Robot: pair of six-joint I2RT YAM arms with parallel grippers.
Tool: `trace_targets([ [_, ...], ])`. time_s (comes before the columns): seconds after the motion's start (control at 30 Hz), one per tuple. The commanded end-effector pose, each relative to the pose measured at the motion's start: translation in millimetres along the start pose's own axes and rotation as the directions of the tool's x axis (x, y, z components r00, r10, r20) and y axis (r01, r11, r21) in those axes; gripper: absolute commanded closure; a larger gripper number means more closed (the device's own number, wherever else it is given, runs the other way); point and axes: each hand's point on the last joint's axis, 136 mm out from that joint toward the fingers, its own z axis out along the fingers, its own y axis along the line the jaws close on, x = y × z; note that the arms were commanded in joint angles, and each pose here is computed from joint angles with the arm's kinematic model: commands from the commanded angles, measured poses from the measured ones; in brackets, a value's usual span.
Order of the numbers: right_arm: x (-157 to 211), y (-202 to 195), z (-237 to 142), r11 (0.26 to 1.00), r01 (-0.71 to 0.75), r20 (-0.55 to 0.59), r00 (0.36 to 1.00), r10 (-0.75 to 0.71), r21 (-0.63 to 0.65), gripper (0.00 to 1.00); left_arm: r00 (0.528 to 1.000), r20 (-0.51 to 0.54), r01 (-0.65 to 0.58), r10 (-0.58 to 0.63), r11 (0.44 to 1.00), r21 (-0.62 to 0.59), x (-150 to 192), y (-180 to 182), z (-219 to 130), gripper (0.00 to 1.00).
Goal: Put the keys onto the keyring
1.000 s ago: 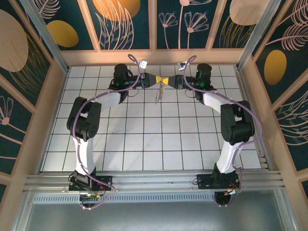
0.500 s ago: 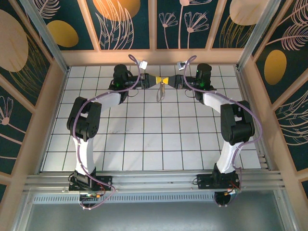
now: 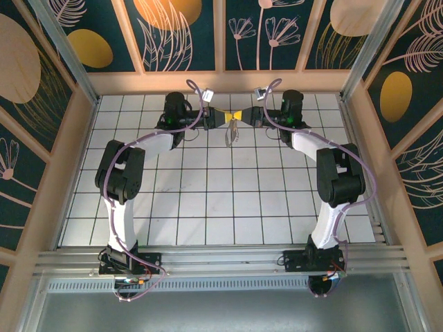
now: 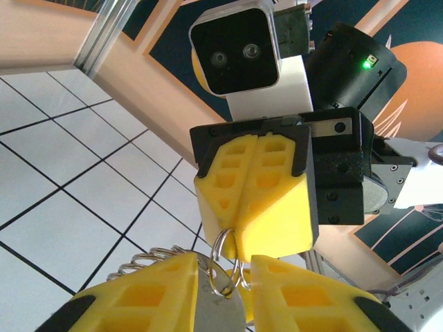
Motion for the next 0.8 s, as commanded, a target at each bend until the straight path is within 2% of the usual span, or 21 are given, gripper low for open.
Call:
trace_targets([
  [0.0, -9.0, 8.4, 5.2, 0.998, 0.065, 0.003, 0.998, -0.064, -0.021, 1.00, 0.998, 0.010, -0.059, 0.059, 0.998, 0.005, -8.4, -15.8, -1.7, 0.72],
  [0.23, -8.1, 8.8, 5.7, 0.998, 0.067, 0.003, 0.998, -0.067, -0.023, 1.00, 0.998, 0.020, -0.062, 0.062, 0.998, 0.021, -11.7, -20.1, -0.4, 0.70],
  [0.77, -5.7, 7.4, 6.3, 0.998, 0.066, -0.008, 0.998, -0.066, -0.018, 1.00, 0.998, 0.006, -0.069, 0.069, 0.996, 0.053, -8.1, -28.1, 9.0, 0.96],
])
